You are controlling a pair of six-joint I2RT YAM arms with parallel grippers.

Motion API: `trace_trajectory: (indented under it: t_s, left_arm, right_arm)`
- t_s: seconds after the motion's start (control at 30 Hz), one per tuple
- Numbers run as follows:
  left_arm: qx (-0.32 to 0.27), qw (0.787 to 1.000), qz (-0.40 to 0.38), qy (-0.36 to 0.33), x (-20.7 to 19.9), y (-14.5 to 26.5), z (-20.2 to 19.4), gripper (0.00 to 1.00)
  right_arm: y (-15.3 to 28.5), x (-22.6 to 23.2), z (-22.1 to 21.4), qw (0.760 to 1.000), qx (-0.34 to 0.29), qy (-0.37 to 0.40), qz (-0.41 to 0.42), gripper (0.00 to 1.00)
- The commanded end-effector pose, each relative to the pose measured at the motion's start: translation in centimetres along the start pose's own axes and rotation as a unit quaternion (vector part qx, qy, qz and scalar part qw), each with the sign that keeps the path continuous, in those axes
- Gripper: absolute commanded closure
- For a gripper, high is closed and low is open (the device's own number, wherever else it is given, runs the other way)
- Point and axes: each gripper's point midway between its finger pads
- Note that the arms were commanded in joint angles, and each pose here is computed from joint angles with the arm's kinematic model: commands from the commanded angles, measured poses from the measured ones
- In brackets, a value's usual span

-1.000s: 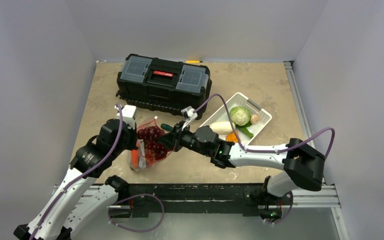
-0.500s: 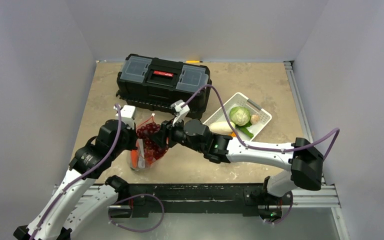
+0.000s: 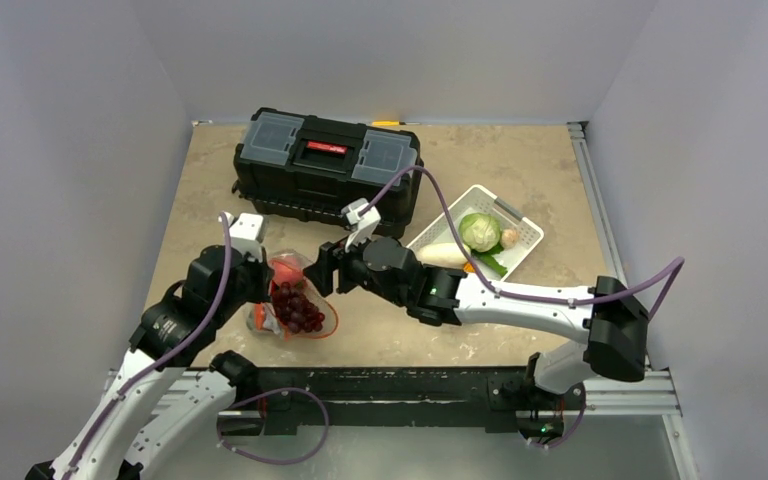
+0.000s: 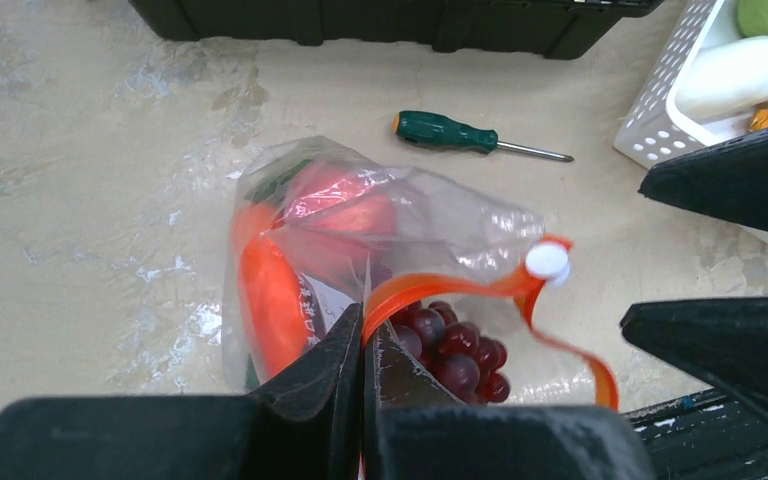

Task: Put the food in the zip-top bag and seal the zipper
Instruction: Place the fake fruit in the zipper food storage bag, then adjust the zipper food storage bag at the center of the board.

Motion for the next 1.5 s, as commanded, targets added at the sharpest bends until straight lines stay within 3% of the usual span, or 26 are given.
trace_trajectory:
  t_s: [0.0,0.23,0.47,0.63,0.77,1.03,1.23,1.47]
  left_arm:
    - [-0.036,0.999,-0.017,0.0,-0.6,0.0,1.3,1.0]
    - [-0.018,1.0,-0.012,-0.005,-0.6,-0.4,1.0,1.0]
    - [-0.014,1.0,-0.013,-0.006,-0.7,-0.6,0.9,1.0]
    - [-0.012,1.0,-0.015,-0.007,-0.8,-0.6,0.8,1.0]
    - [-0.014,1.0,-0.013,-0.006,-0.7,-0.5,0.9,1.0]
    - [-0.029,0.999,-0.014,-0.002,-0.5,0.0,1.3,1.0]
    - [-0.047,0.999,-0.018,0.003,-0.4,0.5,1.6,1.0]
    - [-0.045,0.999,-0.015,0.002,-0.4,0.5,1.6,1.0]
  right_arm:
    - [2.2,-0.7,3.9,0.999,-0.046,0.001,-0.026,0.38]
    - [3.3,-1.3,1.5,1.0,-0.018,-0.001,-0.023,0.32]
    - [4.0,3.9,-6.0,0.995,0.046,-0.014,0.084,0.24]
    - [2.9,5.9,-9.4,0.993,0.081,0.007,0.083,0.24]
    - [1.6,4.3,-10.6,0.994,0.104,0.026,0.025,0.39]
    - [1.7,4.3,-5.3,0.998,0.048,0.043,0.002,1.0]
    - [2.5,5.5,0.4,0.999,-0.01,0.047,0.016,1.0]
    - [3.0,5.1,0.8,0.999,-0.017,0.044,0.01,1.0]
Point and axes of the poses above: each gripper's point midway between its finger pads, its own y axis back along the fingers, its own x axis along the line the jaws close on, z = x × y, and after that the axes turned 12 degrees about y, right-handed
